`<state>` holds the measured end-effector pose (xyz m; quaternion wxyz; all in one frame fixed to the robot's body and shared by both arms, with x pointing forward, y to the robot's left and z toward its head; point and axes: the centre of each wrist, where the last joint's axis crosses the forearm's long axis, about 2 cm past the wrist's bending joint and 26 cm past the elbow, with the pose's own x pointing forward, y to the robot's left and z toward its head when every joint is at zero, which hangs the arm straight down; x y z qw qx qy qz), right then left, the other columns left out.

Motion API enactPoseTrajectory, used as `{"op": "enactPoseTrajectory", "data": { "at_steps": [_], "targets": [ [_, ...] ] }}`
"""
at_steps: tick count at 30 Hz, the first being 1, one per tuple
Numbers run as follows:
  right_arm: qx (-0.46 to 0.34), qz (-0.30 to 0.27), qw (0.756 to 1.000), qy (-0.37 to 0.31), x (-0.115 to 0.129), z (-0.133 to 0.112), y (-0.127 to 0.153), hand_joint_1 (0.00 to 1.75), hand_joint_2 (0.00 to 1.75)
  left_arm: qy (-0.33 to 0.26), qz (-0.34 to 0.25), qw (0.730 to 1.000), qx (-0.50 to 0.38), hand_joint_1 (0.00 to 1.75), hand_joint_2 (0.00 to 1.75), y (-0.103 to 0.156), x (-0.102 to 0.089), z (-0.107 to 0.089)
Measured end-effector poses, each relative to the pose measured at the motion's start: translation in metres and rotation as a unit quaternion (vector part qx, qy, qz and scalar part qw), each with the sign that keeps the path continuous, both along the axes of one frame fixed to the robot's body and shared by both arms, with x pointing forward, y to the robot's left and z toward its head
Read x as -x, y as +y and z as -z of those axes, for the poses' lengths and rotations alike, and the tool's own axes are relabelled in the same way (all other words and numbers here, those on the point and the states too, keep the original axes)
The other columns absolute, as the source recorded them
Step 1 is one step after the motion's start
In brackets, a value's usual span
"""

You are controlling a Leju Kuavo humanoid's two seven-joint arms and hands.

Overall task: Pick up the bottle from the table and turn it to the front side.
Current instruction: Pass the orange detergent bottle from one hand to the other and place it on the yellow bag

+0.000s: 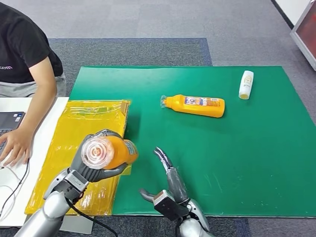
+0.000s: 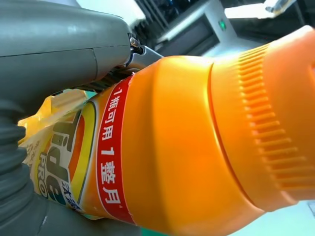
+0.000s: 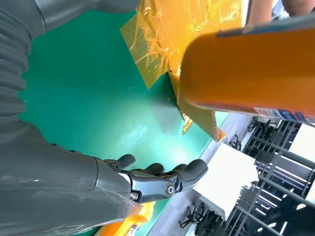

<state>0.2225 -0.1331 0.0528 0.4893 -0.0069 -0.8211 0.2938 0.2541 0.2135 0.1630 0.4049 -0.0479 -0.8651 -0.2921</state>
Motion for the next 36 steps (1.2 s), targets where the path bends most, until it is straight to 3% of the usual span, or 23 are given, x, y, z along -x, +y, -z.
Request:
{"op": "enactPoseTrajectory", "data": {
  "at_steps": [7, 21, 36],
  "targets": [
    [0.001, 0.016, 1.000, 0.000, 0.002, 0.003, -0.004, 0.00, 1.75, 0.016, 0.007, 0.999, -0.042, 1.75, 1.75, 0.010, 0.012, 0.012],
    [-0.016, 0.055, 0.998, 0.011, 0.004, 0.007, -0.013, 0.00, 1.75, 0.041, -0.036, 0.988, -0.143, 1.75, 1.75, 0.047, 0.040, 0.035],
    [-0.026, 0.055, 0.998, 0.019, 0.001, 0.006, -0.012, 0.00, 1.75, 0.003, -0.115, 0.941, -0.318, 1.75, 1.75, 0.097, 0.041, 0.032]
  ]
}}
